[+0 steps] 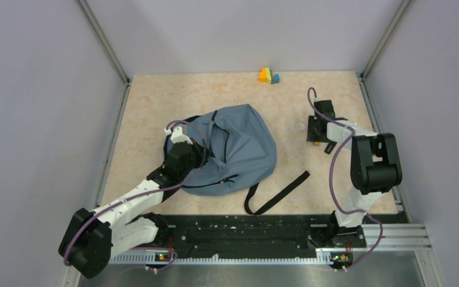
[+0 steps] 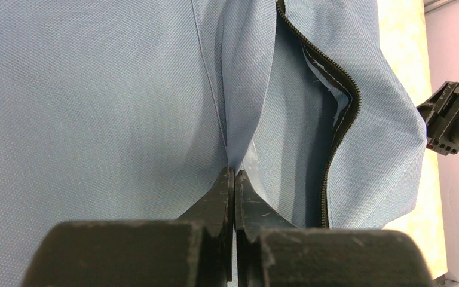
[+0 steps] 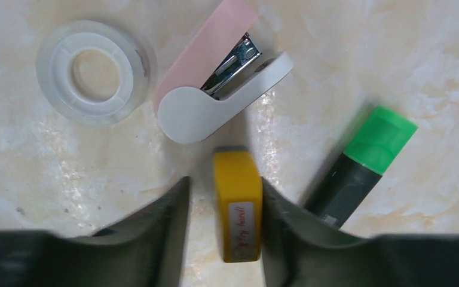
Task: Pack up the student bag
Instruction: Pick up the stationery from the center of the board, then place the stationery in the student bag.
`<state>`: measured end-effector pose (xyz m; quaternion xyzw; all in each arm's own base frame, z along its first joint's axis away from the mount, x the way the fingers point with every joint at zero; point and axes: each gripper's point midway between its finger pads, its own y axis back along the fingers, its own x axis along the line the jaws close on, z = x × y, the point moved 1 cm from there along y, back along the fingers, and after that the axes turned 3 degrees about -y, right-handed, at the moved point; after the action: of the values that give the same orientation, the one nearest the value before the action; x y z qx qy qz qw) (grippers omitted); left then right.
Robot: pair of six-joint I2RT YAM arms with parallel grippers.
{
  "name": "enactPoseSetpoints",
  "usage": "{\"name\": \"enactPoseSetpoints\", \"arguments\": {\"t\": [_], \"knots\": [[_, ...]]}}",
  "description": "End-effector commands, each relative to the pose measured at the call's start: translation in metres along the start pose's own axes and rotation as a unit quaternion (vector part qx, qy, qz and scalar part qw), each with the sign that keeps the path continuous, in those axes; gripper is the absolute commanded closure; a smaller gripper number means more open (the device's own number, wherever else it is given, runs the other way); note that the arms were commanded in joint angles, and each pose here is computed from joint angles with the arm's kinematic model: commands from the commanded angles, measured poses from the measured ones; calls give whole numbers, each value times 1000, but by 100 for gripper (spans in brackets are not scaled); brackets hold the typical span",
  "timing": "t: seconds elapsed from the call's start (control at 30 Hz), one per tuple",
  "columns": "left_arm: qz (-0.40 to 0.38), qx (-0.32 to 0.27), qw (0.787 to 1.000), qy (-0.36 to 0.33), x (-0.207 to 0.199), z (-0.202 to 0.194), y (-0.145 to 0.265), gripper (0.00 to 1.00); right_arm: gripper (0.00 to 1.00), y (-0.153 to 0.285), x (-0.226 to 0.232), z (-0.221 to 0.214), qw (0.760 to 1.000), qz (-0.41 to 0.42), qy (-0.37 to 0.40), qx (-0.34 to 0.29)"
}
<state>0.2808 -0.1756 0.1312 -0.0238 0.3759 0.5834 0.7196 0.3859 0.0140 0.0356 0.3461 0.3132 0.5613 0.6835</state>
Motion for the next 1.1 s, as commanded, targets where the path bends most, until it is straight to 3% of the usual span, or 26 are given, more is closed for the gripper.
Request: {"name": "enactPoseSetpoints", "arguments": {"t": [0.0,0.03,0.13,0.33,0.53,0.67,0.9,1.07], "knots": [[-3,3,1000,-6,0,0,4,100,67,16,-10,26,999,-25,-13,-36],[-4,3,1000,-6,-1,0,4,100,79,20,-13,28,999,-31,-14,-39],[-5,2,1000,-6,-2,2,5,100,100,39,-13,35,997,-36,-14,-59],[-8,-1,1000,-5,-3,4,7,100,100,113,37,69,988,22,11,-154],[-14,0,1000,-1,-6,3,7,100,100,204,154,77,946,213,62,-236],[-15,0,1000,1,-6,3,7,100,100,244,228,56,915,306,105,-239],[-19,0,1000,4,-8,3,6,100,100,272,322,13,882,378,177,-220],[-21,1,1000,5,-9,3,6,100,100,255,357,-10,887,382,189,-175]]}}
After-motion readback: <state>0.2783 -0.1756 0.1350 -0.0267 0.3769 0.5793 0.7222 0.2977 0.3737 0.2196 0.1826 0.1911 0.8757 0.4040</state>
